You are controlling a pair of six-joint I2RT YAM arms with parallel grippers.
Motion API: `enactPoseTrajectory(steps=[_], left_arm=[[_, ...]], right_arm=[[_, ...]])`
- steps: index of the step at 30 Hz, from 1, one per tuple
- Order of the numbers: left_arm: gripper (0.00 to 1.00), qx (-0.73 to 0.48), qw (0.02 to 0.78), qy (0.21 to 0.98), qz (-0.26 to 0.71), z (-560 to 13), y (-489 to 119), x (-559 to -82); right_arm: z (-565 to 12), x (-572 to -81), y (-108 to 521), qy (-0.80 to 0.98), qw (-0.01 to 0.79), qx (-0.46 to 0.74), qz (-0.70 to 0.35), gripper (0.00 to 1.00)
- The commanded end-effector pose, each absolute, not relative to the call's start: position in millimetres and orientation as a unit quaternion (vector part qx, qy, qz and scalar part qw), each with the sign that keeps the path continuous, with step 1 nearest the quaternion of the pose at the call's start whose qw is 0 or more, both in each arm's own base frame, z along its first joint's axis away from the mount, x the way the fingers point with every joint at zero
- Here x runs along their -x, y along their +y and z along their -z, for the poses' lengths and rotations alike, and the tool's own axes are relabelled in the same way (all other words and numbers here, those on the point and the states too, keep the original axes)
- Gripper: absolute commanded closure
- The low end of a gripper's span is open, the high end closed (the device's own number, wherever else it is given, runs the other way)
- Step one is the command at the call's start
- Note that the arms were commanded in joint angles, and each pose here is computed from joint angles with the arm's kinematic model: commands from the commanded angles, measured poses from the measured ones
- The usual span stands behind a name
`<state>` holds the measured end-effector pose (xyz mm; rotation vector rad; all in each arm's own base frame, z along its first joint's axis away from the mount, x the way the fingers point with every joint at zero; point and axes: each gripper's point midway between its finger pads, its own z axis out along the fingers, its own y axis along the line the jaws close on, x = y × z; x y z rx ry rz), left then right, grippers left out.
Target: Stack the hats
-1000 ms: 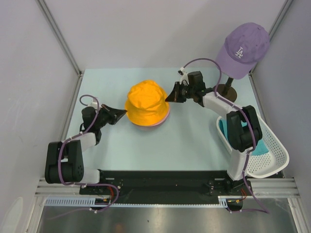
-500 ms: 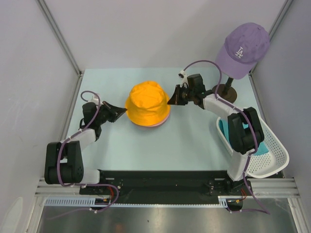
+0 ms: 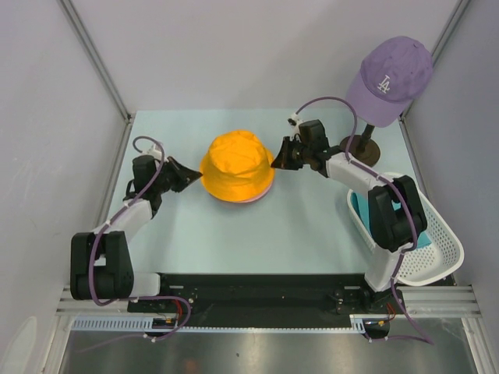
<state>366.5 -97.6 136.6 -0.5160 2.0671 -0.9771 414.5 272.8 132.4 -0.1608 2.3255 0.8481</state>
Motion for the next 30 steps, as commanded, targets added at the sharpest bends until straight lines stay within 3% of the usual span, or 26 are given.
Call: enactPoseTrajectory(steps=[1, 3, 4, 6, 9, 17, 20, 24, 30], left_arm=[[0.68, 0.172, 0.414, 0.839, 0.307, -144.8, -77.2, -372.5], [0.56, 0.179, 0.414, 0.844, 0.289, -151.9, -71.0, -369.9], [0.41, 0.181, 0.417, 0.845, 0.281, -162.8, -68.0, -368.4], [0.26, 0.190, 0.435, 0.843, 0.252, -177.5, -57.0, -371.6], [0.11, 0.210, 0.449, 0.843, 0.208, -193.3, -38.8, -366.8], [0.03, 0.234, 0.485, 0.829, 0.151, -225.3, -14.2, -350.7], [0.04, 0.204, 0.492, 0.834, 0.143, -232.0, -16.9, -347.7], [0.05, 0.134, 0.509, 0.839, 0.133, -252.1, -47.6, -346.3], [0.04, 0.091, 0.544, 0.819, 0.159, -289.9, -95.8, -351.6]], right_arm=[[-114.4, -403.4, 238.6, 0.920, 0.300, 0.047, -0.248, 0.68], [-130.6, -404.4, 242.3, 0.915, 0.310, 0.053, -0.253, 0.47], [-139.2, -404.8, 240.1, 0.914, 0.314, 0.050, -0.250, 0.37], [-156.1, -398.8, 234.9, 0.911, 0.324, 0.049, -0.249, 0.35], [-180.5, -383.0, 220.4, 0.908, 0.342, 0.046, -0.237, 0.32], [-221.2, -322.3, 157.4, 0.911, 0.377, -0.004, -0.165, 0.31], [-216.5, -308.0, 92.7, 0.923, 0.371, -0.074, -0.066, 0.31], [-204.8, -287.5, 25.6, 0.932, 0.327, -0.157, 0.002, 0.32], [-174.2, -269.0, -2.9, 0.945, 0.277, -0.170, 0.049, 0.34]])
